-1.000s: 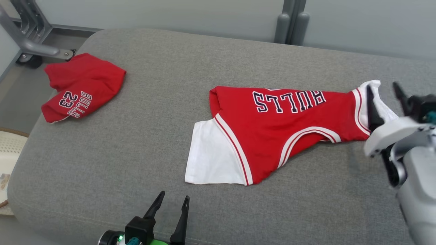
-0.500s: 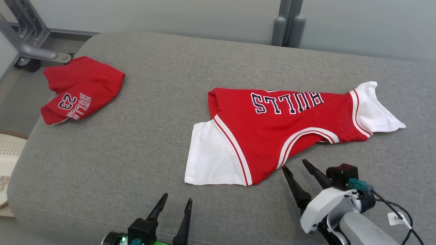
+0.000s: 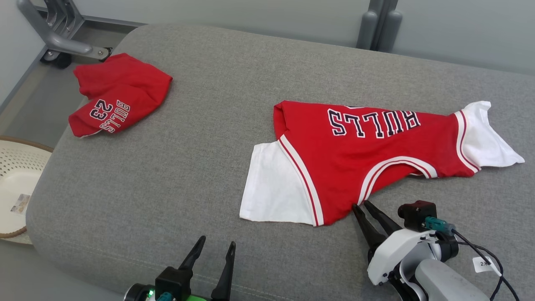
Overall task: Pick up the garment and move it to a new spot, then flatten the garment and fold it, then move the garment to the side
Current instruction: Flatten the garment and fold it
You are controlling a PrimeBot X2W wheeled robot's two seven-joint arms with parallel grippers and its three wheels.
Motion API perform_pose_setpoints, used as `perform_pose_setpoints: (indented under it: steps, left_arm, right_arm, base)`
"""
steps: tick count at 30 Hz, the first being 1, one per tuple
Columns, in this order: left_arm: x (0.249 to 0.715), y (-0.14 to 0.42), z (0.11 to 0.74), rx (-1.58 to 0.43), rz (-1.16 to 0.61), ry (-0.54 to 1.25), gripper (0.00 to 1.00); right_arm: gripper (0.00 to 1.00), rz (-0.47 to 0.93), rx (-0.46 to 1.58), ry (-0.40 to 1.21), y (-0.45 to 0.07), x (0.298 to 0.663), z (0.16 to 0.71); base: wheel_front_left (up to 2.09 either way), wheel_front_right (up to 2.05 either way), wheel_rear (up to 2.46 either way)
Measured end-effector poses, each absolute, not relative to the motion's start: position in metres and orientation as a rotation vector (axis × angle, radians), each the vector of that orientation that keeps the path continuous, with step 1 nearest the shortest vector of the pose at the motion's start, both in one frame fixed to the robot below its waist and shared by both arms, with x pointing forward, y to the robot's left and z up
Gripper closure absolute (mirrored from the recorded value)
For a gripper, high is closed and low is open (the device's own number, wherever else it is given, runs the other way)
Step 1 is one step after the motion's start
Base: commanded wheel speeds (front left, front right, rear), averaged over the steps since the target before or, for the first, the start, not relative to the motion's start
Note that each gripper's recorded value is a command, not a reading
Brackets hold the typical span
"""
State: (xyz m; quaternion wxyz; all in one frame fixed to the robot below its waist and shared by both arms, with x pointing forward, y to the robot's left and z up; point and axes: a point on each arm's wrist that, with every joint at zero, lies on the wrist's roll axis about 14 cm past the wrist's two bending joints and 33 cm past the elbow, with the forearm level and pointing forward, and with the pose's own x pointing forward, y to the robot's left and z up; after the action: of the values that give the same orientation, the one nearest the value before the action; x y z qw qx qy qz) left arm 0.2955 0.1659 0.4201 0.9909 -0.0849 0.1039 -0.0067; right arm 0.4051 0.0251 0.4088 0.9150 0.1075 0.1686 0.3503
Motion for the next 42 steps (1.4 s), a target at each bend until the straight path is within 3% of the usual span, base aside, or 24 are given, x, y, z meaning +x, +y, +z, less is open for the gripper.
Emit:
perform_pose_setpoints:
  steps: [3, 5, 7, 8, 24, 25, 26, 42]
  left_arm:
    - [0.296, 0.164, 0.419, -0.173, -0.019, 0.212, 0.0]
    - [0.297, 0.162, 0.419, -0.174, -0.026, 0.215, 0.0]
    - [0.298, 0.16, 0.418, -0.177, -0.031, 0.217, 0.0]
    - [0.299, 0.159, 0.418, -0.178, -0.035, 0.218, 0.0]
    - [0.304, 0.151, 0.42, -0.173, -0.074, 0.207, 0.0]
    - [0.305, 0.149, 0.421, -0.173, -0.082, 0.205, 0.0]
    - [0.305, 0.147, 0.422, -0.173, -0.089, 0.202, 0.0]
    - [0.289, 0.171, 0.418, -0.175, 0.008, 0.217, 0.0]
  right_arm:
    - [0.6, 0.714, 0.222, 0.35, 0.024, 0.408, 0.408]
    - [0.56, 0.707, 0.226, 0.352, 0.022, 0.409, 0.407]
    - [0.61, 0.705, 0.227, 0.357, 0.022, 0.409, 0.406]
    - [1.0, 0.707, 0.227, 0.357, 0.023, 0.409, 0.405]
    - [1.0, 0.644, 0.213, 0.309, -0.013, 0.411, 0.418]
    - [0.57, 0.636, 0.219, 0.301, -0.015, 0.412, 0.421]
    - [0.0, 0.631, 0.221, 0.296, -0.017, 0.412, 0.423]
    - [0.0, 0.702, 0.24, 0.348, 0.023, 0.417, 0.41]
  base:
    - [0.0, 0.0, 0.0]
    - [0.0, 0.0, 0.0]
    - [0.0, 0.0, 0.0]
    - [0.0, 0.0, 0.0]
    - [0.0, 0.0, 0.0]
    - [0.0, 0.0, 0.0]
    - [0.0, 0.0, 0.0]
    - [0.0, 0.0, 0.0]
